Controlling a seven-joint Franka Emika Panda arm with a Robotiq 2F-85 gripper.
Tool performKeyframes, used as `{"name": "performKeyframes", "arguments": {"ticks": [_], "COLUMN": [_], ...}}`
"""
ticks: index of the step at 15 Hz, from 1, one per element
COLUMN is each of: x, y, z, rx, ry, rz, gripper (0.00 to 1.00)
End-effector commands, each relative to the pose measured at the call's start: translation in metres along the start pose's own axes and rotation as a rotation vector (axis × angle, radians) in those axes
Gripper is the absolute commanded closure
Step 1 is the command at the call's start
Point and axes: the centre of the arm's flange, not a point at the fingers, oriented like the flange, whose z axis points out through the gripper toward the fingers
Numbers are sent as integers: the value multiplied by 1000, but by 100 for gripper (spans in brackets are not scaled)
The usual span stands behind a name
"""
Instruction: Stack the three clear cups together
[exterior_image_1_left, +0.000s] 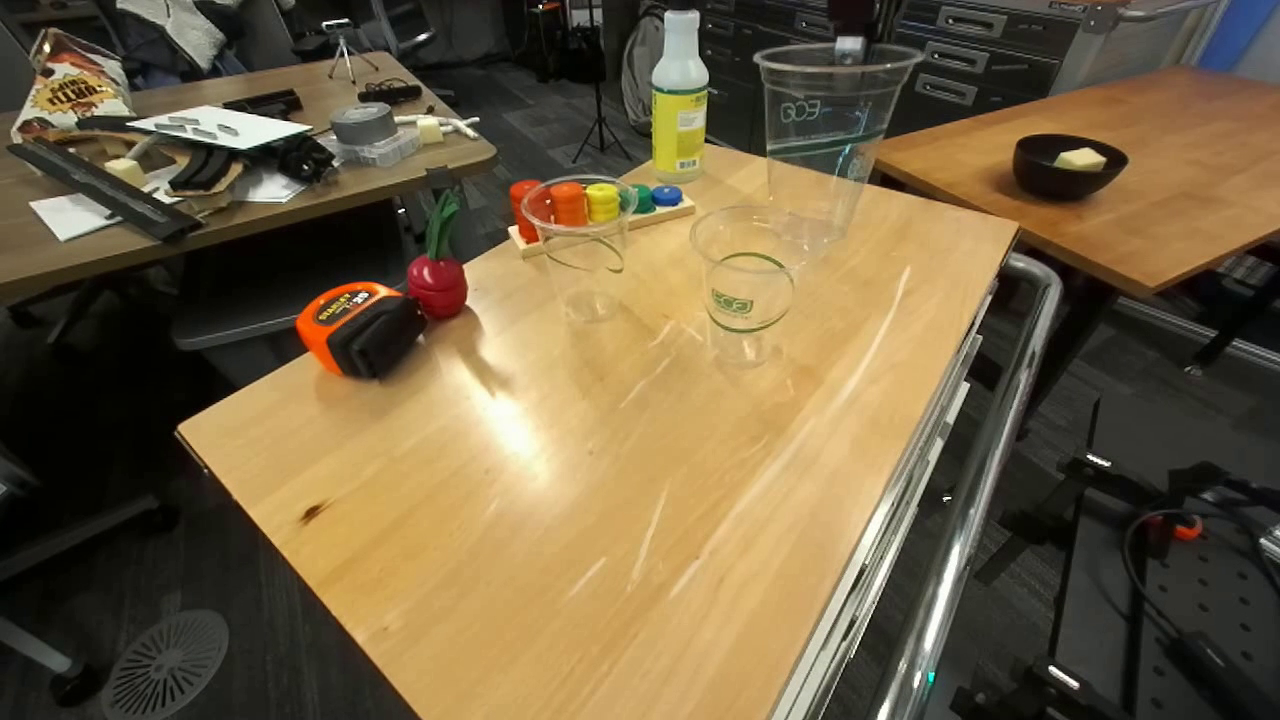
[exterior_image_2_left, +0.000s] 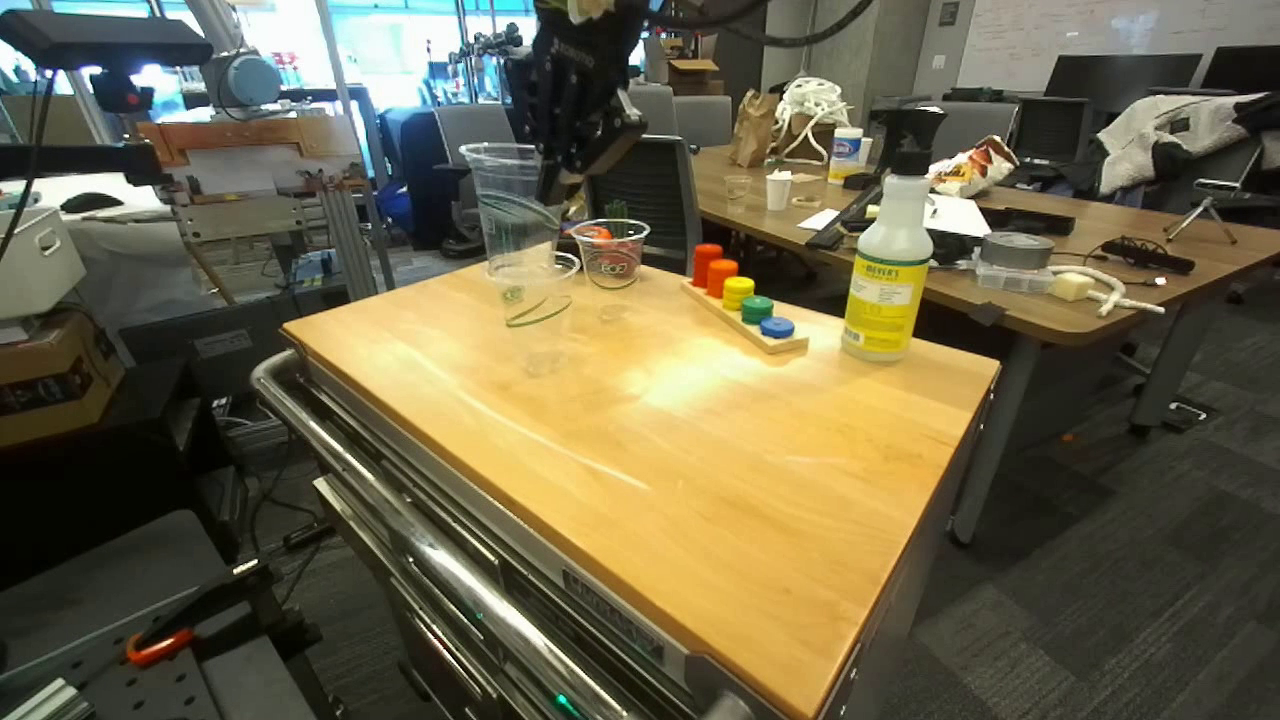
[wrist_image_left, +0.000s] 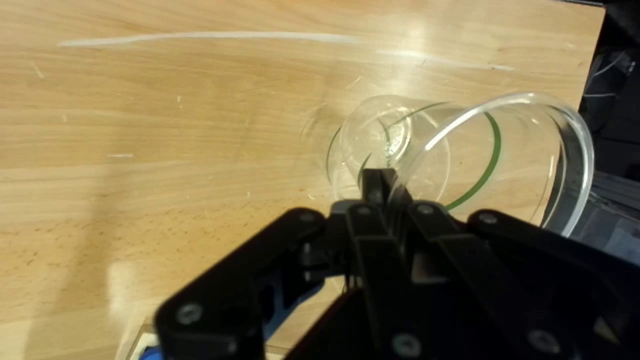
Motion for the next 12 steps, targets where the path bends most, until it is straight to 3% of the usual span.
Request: {"name": "performKeyframes", "arguments": {"ticks": [1,7,9,10,11,12], "x": [4,12,13,13,13,13], "y": [2,-4,-4,-6,-7,-8], "z": [18,35,42,45,46,46], "rx": [36,21,-3,-11,-24,-43], "ry": [11,-8,-10,-9,-4,1], "rz": [-50,-106,-131,-145,-159,-174], "gripper": [98,99,95,88,69,66]}}
